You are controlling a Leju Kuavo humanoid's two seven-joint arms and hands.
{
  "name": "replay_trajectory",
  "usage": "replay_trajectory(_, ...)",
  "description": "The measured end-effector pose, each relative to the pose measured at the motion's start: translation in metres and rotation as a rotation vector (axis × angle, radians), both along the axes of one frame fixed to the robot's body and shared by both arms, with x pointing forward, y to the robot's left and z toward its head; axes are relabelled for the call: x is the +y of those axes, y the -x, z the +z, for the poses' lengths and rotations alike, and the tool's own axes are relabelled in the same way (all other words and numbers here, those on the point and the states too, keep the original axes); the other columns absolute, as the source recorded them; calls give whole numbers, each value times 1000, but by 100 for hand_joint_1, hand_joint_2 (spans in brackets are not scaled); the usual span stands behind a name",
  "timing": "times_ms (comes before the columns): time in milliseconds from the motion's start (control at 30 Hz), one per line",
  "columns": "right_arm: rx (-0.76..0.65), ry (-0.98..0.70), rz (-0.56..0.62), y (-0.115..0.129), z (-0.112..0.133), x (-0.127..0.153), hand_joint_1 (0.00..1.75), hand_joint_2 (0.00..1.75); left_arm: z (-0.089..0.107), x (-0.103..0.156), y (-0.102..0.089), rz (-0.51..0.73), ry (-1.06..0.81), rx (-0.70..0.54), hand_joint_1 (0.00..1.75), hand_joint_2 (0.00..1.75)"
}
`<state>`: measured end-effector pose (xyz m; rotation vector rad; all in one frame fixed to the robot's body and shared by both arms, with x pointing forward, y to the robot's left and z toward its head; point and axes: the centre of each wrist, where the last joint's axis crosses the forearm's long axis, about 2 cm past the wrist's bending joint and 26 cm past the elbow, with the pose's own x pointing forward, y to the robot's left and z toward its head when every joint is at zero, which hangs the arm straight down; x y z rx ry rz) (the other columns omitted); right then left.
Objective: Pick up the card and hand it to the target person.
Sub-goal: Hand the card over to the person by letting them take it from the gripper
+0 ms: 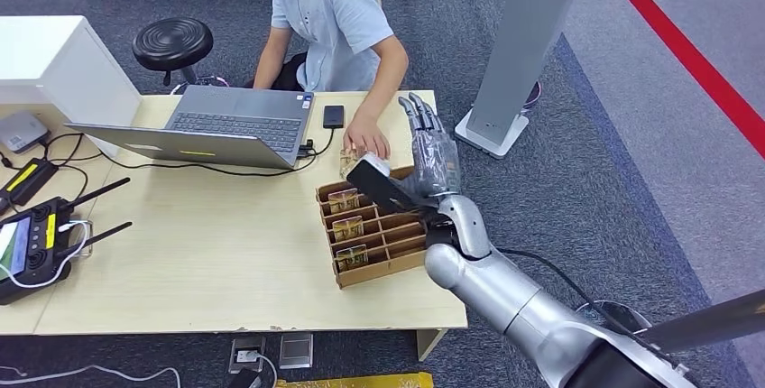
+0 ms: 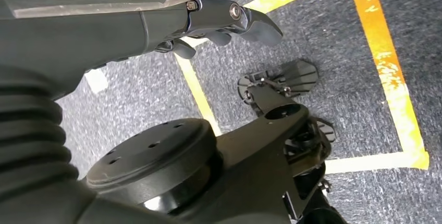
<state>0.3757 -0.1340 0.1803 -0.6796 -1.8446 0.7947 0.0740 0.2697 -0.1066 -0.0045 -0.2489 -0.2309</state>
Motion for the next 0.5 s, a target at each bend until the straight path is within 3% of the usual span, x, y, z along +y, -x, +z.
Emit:
replay_trajectory(133,150,-365,81,20,-5,-4,0,175,-1,2,8,27,1,12,0,0)
replay_trajectory(233,223,-540,125,37,-8,-14,0,175,-2,4,12,45,0,20,0,0)
replay_trajectory(367,327,-662,179,58,-13,-30,0,175,-2,7,13,61,-2,26,0,0)
replay_trajectory(500,460,-666,204,82,-25,-46,0,175,-3,10,14,67,-6,32,0,0)
